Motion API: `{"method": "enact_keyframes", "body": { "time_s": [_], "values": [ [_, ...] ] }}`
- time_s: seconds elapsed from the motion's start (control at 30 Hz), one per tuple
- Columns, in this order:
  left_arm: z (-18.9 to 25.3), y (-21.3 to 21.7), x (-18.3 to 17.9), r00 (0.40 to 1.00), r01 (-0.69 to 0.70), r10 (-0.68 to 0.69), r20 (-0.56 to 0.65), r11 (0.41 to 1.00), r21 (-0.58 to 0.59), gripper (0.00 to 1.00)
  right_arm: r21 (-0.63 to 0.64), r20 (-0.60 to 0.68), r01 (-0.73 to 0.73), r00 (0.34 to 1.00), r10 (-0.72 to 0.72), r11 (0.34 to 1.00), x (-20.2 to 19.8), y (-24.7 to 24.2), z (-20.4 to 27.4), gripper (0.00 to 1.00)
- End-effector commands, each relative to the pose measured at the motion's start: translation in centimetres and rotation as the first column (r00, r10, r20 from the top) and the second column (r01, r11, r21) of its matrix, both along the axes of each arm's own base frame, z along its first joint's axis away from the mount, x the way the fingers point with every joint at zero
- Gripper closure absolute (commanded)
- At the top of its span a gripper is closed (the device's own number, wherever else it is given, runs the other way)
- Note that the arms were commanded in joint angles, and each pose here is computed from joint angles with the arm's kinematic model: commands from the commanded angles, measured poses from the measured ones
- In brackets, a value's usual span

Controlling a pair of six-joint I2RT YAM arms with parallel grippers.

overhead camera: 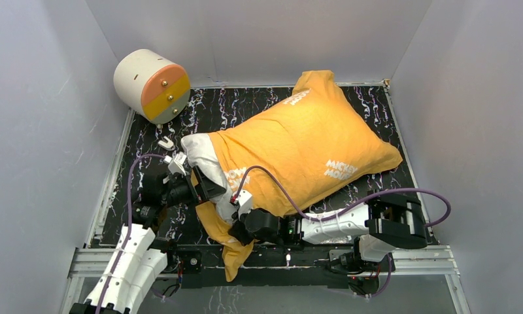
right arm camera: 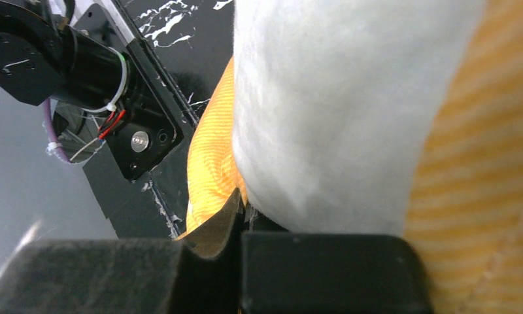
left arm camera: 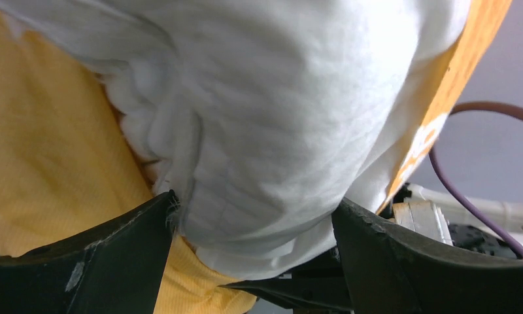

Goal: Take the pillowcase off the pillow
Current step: Remove the pillow from the pillowcase.

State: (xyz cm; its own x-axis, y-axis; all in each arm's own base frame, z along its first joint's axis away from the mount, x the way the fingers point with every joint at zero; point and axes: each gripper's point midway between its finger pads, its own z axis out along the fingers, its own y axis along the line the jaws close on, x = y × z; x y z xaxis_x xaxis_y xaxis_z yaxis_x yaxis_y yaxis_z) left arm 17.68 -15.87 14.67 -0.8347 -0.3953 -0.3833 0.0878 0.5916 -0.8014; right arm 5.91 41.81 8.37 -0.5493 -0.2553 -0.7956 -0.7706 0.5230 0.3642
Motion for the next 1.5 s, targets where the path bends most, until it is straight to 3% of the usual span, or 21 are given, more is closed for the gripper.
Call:
{"method": "enact_keyframes", "body": {
  "time_s": [0.0, 0.1, 0.27, 0.33, 0.47, 0.53, 0.63, 0.7, 0.8, 0.9, 0.97, 1.1, 1.13, 1.17, 1.23, 1.33, 1.47],
  "values": [
    [1.2, -2.1, -0.8, 0.996, 0.094, -0.094, 0.001, 0.992, -0.082, 0.15, 0.148, 0.049, -0.033, 0.998, 0.026, 0.988, 0.1, 0.8, 3.6, 0.96],
    [2.0, -3.3, 0.0, 0.993, 0.11, -0.103, 0.062, 0.987, -0.116, 0.21, 0.172, 0.059, -0.079, 0.996, 0.069, 0.982, -0.5, 1.0, 4.4, 0.95],
    [4.6, -5.6, 1.1, 0.968, 0.223, -0.211, 0.139, 0.972, -0.079, 0.82, 0.153, 0.057, -0.102, 0.994, 0.094, 0.983, -0.9, 0.4, 4.5, 0.93],
    [6.0, -5.6, 2.4, 0.967, 0.207, -0.197, 0.164, 0.977, -0.046, 1.0, 0.141, 0.047, -0.177, 0.984, 0.172, 0.974, -2.3, 0.4, 4.4, 0.91],
    [8.0, -4.6, 6.3, 0.981, 0.047, -0.051, 0.186, 0.999, 0.027, 1.0, 0.127, -0.029, -0.45, 0.889, 0.457, 0.884, -8.1, 0.3, 4.3, 0.82],
    [9.0, -5.1, 8.0, 0.983, 0.013, -0.011, 0.184, 1.0, -0.011, 1.0, 0.076, -0.063, -0.538, 0.838, 0.542, 0.84, -10.3, 0.2, 3.6, 0.82],
    [10.9, -6.1, 9.9, 0.983, 0.015, -0.007, 0.184, 0.999, -0.04, 1.0, -0.065, -0.141, -0.632, 0.772, 0.62, 0.773, -13.1, -0.5, 1.0, 0.81],
    [12.1, -6.0, 11.2, 0.979, -0.004, 0.006, 0.204, 1.0, -0.013, 1.0, -0.125, -0.178, -0.645, 0.762, 0.623, 0.753, -14.0, -1.3, -0.7, 0.82],
    [14.6, -5.9, 12.4, 0.967, -0.015, 0.01, 0.253, 1.0, 0.019, 1.0, -0.128, -0.185, -0.617, 0.784, 0.592, 0.777, -14.2, -2.4, -2.1, 0.82],
    [15.6, -5.3, 12.6, 0.962, -0.034, 0.018, 0.271, 0.998, 0.054, 1.0, -0.123, -0.122, -0.515, 0.856, 0.502, 0.848, -12.2, -2.9, -2.5, 0.84],
    [15.6, -5.0, 12.3, 0.962, -0.035, 0.014, 0.272, 0.997, 0.072, 1.0, -0.124, -0.039, -0.39, 0.921, 0.388, 0.912, -9.6, -2.9, -2.5, 0.84],
    [12.8, -3.6, 9.7, 0.974, -0.014, -0.021, 0.227, 0.988, 0.151, 1.0, -0.045, 0.094, -0.124, 0.987, 0.128, 0.991, -4.8, -2.7, -0.2, 0.85],
    [11.5, -2.6, 8.9, 0.978, -0.045, 0.005, 0.206, 0.981, 0.188, 0.91, -0.003, 0.117, -0.059, 0.991, 0.059, 0.998, -3.7, -2.6, 0.8, 0.85],
    [10.1, -1.4, 8.1, 0.981, -0.083, 0.039, 0.192, 0.971, 0.225, 0.71, 0.037, 0.126, 0.003, 0.992, -0.008, 0.999, -2.8, -2.6, 1.7, 0.84],
    [7.6, 1.1, 6.6, 0.977, -0.17, 0.124, 0.173, 0.942, 0.289, 0.23, 0.116, 0.142, 0.068, 0.986, -0.084, 0.991, -1.6, -2.2, 3.4, 0.82],
    [4.7, 3.5, 3.8, 0.97, -0.239, 0.208, 0.128, 0.913, 0.33, 0.09, 0.148, 0.157, 0.129, 0.976, -0.152, 0.981, -0.5, -1.8, 4.6, 0.71],
    [2.8, 3.4, 0.5, 0.974, -0.225, 0.217, 0.059, 0.936, 0.271, 0.02, 0.145, 0.161, 0.173, 0.967, -0.196, 0.974, 0.1, -1.2, 5.1, 0.7]
  ]
}}
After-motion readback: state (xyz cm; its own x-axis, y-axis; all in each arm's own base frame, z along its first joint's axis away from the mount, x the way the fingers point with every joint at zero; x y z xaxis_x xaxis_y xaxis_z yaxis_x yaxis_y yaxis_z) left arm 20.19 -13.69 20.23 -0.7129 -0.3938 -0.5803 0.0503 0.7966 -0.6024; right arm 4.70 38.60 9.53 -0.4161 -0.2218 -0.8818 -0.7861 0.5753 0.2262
